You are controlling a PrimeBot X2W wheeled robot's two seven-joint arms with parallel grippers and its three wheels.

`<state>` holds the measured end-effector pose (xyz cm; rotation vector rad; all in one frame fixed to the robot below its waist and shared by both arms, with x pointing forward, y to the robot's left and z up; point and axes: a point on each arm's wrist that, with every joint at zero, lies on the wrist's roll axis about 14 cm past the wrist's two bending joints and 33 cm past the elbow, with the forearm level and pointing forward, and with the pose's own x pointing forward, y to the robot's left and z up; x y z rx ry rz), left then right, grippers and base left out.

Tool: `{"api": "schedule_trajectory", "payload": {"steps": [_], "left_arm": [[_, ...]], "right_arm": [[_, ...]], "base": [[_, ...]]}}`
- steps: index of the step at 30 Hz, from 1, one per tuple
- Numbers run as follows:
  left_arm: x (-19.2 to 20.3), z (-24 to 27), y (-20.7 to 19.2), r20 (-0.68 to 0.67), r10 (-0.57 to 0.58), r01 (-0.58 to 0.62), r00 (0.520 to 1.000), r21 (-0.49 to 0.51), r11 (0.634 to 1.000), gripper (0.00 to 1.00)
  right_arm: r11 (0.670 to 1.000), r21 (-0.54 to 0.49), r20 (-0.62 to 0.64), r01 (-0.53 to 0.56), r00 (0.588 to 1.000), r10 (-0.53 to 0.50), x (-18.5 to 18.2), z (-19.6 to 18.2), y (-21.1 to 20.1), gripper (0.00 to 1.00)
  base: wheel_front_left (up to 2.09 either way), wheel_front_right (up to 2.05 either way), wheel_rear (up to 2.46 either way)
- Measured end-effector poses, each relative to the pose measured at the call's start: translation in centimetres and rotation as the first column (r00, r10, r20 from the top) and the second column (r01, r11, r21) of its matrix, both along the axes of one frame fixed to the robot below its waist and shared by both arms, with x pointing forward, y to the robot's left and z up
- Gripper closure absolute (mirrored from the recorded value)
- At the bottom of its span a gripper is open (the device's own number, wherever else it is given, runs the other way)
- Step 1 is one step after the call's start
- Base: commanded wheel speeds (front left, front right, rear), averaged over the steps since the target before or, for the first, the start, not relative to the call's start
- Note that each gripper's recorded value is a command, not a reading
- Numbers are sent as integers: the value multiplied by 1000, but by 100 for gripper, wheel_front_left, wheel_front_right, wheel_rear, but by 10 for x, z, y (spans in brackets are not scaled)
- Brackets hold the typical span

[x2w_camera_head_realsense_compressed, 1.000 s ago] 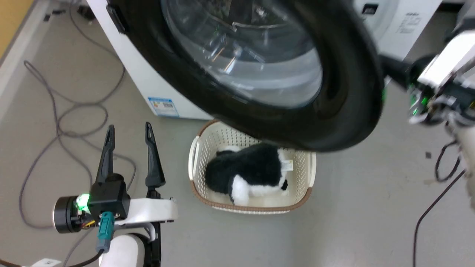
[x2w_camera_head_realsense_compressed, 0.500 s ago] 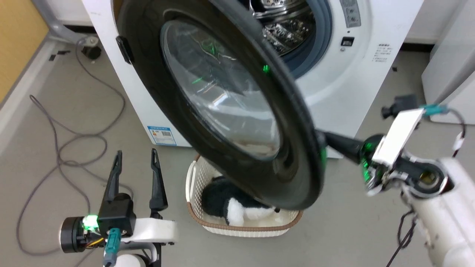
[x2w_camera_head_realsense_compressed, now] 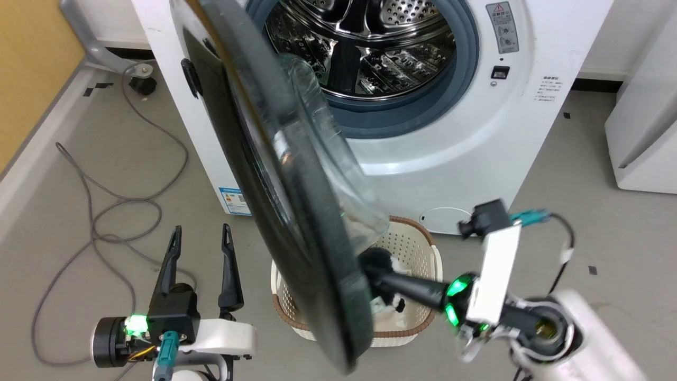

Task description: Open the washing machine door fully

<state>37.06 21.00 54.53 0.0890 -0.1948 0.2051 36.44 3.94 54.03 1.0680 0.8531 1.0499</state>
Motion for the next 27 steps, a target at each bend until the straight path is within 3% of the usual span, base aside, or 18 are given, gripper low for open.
{"api": "schedule_trajectory", "payload": {"steps": [10,13,16,17,21,24,27], "left_arm": [[-5,-2,0,-7,-1,1,1000,-1,1000,0],[-7,-3,-1,-11,-5,5,1000,-2,1000,0],[-8,-3,0,-11,-3,3,1000,-1,1000,0],[-8,-3,0,-9,-2,2,1000,-1,1000,0],[-8,-1,0,-2,-4,4,1000,0,1000,0],[-9,1,-2,2,-10,10,1000,-1,1000,0],[-10,1,-2,2,-11,11,1000,-2,1000,0]], "right_arm": [[996,26,3,-81,997,81,-37,1,25,100],[999,26,65,32,997,-34,-20,9,15,100],[967,72,178,244,951,-253,12,32,-8,100],[944,88,228,319,916,-331,22,41,-19,100],[818,121,493,562,681,-541,47,66,-62,100],[729,188,601,658,510,-615,51,77,-87,100],[665,193,721,722,355,-595,53,79,-114,100]], "base": [[0,0,0],[0,0,0],[0,0,0],[0,0,0],[0,0,0],[0,0,0],[0,0,0]]}}
